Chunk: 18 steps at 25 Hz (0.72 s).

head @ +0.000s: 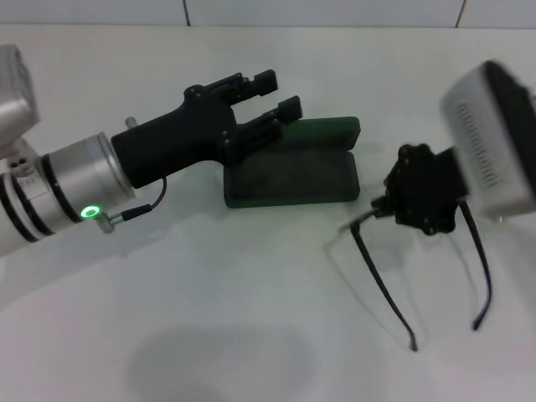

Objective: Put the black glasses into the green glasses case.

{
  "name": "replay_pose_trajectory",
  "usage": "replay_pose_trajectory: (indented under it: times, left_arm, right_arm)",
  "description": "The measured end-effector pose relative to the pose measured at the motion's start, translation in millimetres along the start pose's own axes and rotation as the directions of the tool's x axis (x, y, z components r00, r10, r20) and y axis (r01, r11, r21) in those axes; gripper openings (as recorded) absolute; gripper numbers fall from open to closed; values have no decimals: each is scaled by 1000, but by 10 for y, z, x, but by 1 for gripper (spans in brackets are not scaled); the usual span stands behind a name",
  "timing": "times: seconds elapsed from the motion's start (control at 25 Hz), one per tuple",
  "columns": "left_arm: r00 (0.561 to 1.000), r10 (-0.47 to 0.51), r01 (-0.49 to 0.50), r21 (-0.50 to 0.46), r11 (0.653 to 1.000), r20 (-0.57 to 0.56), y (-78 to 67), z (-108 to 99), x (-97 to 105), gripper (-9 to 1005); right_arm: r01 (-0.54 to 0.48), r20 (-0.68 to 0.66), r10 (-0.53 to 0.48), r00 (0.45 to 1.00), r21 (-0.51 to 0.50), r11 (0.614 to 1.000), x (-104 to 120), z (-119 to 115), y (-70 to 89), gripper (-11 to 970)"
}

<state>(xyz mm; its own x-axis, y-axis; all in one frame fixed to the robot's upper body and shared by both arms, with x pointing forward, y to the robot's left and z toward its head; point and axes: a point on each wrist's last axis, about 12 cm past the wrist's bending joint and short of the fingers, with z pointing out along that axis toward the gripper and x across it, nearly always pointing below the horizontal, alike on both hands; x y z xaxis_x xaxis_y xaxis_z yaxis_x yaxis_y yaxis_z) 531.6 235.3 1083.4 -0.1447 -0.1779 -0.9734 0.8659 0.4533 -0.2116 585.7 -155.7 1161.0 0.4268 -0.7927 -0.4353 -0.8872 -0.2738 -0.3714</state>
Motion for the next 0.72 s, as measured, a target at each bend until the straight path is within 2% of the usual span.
replay_pose_trajectory:
  times: [0.2,0.36,0.48,0.56,0.64,0.72]
  left_arm:
    - [998,8,-15,113,994,54,-106,-42,-94,562]
    - [996,13,-28,188,982,85,-167,-58,-159,562]
    - [995,18,-42,255,966,96,-220,-45,-200,562]
    - [996,20,-47,318,947,87,-260,-4,-226,562]
    - [998,15,-40,377,926,69,-284,62,-261,562]
    - [999,-5,-13,419,908,43,-291,138,-299,562]
  right_arm:
    - [-127,170,107,980,112,986,177,-204,121,58]
    - [-265,314,203,927,166,950,345,-294,231,58]
    - [-390,455,268,849,198,899,460,-359,278,59]
    - [-483,556,311,771,191,854,555,-346,311,59]
    - [-554,628,345,697,168,815,632,-283,332,59]
    - [-596,659,375,652,139,791,666,-198,331,59]
